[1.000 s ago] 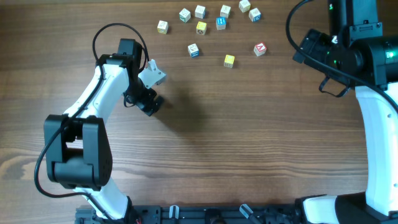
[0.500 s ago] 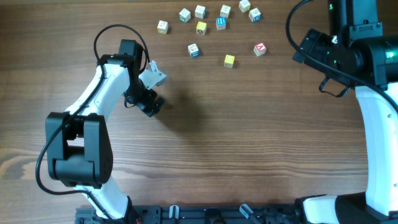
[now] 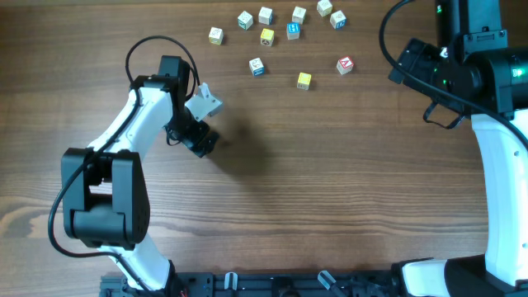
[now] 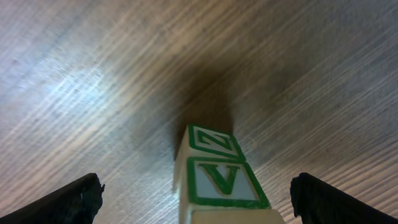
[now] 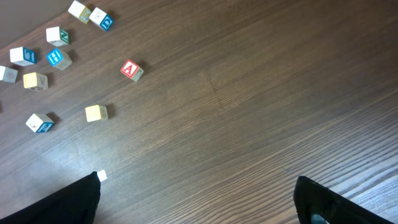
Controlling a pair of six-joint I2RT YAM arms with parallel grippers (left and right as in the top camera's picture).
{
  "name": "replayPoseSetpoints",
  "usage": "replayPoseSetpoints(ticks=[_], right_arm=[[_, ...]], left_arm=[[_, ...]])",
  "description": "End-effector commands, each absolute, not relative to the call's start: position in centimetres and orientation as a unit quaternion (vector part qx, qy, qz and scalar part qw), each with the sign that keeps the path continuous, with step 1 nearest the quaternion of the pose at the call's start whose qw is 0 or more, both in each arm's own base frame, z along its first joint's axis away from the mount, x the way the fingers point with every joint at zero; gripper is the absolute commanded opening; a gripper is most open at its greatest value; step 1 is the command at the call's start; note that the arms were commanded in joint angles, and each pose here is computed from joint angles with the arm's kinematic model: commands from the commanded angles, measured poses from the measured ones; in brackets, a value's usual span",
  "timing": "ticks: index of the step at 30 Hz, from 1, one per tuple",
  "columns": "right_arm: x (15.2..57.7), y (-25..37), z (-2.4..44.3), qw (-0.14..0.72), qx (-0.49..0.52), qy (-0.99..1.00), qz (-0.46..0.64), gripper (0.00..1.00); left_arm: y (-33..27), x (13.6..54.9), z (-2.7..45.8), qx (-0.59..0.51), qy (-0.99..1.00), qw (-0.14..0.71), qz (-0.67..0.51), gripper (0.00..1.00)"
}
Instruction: Form a tower
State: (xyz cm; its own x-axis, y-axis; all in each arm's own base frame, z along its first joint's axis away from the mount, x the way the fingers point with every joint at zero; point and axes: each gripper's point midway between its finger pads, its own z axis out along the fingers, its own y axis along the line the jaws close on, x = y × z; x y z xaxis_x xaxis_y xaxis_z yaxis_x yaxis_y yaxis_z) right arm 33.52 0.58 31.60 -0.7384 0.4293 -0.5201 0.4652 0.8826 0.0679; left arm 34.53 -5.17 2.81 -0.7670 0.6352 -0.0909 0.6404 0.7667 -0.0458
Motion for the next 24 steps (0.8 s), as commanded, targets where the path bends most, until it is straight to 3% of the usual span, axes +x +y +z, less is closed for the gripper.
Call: replayPoseSetpoints(ticks=[1,24], right_arm=[[33.8,0.1,31.3,0.269,0.250,0.929,-0.044,1.00],[33.8,0.1,31.3,0.269,0.250,0.929,-0.044,1.00]], left_arm=[[-5.2,33.8,1.8,0.346,0.937,0.024,-0.051,1.00],[-5.2,35.3,1.9,0.343,0.937,0.053,-0.044,1.00]])
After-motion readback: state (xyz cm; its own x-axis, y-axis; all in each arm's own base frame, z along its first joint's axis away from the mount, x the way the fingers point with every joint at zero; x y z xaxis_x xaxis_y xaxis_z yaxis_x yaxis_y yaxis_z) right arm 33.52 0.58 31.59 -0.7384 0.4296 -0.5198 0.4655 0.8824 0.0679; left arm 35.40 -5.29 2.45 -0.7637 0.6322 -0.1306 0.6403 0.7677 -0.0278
